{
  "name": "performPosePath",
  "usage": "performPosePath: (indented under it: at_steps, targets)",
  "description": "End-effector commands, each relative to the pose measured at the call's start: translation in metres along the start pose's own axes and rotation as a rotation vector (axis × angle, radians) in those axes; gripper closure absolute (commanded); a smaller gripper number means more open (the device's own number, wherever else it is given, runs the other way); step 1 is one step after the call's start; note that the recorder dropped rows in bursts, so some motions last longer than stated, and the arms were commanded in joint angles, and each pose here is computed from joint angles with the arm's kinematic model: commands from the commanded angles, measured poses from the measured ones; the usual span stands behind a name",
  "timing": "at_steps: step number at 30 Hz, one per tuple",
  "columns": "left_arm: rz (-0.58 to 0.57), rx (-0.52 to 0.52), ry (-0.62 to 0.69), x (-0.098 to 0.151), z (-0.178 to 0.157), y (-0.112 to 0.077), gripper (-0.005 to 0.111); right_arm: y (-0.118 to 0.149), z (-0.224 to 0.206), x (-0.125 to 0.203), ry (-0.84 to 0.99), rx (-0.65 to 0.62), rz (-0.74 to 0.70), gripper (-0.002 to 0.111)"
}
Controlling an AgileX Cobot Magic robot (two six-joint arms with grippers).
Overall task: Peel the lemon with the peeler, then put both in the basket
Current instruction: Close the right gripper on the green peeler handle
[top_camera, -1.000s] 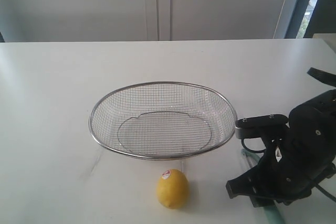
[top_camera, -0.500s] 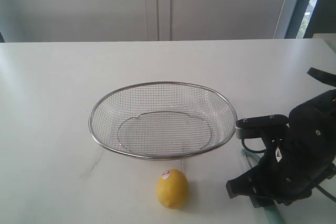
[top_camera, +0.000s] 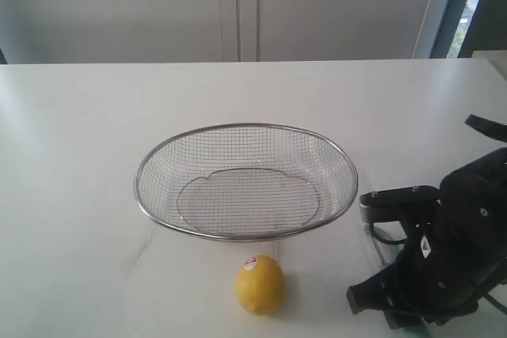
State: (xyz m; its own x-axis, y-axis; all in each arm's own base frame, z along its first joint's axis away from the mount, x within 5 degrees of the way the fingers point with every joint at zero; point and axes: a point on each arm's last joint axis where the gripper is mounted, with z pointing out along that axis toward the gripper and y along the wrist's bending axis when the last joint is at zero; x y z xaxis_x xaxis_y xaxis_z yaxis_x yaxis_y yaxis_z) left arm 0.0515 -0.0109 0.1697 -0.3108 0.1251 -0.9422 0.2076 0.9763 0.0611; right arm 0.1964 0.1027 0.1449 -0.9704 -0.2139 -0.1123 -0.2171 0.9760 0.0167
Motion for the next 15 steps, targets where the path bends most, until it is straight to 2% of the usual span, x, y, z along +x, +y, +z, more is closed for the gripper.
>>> performPosePath:
  at_steps: [1, 15]
  targets:
    - [-0.007, 0.012, 0.002, 0.0013, 0.0002, -0.0009, 0.107, -0.0018, 0.0007, -0.0013, -0.024, -0.006, 0.015, 0.066]
    - [-0.007, 0.012, 0.002, 0.0013, 0.0002, -0.0009, 0.107, -0.0021, 0.0006, -0.0048, -0.062, -0.002, -0.007, 0.066]
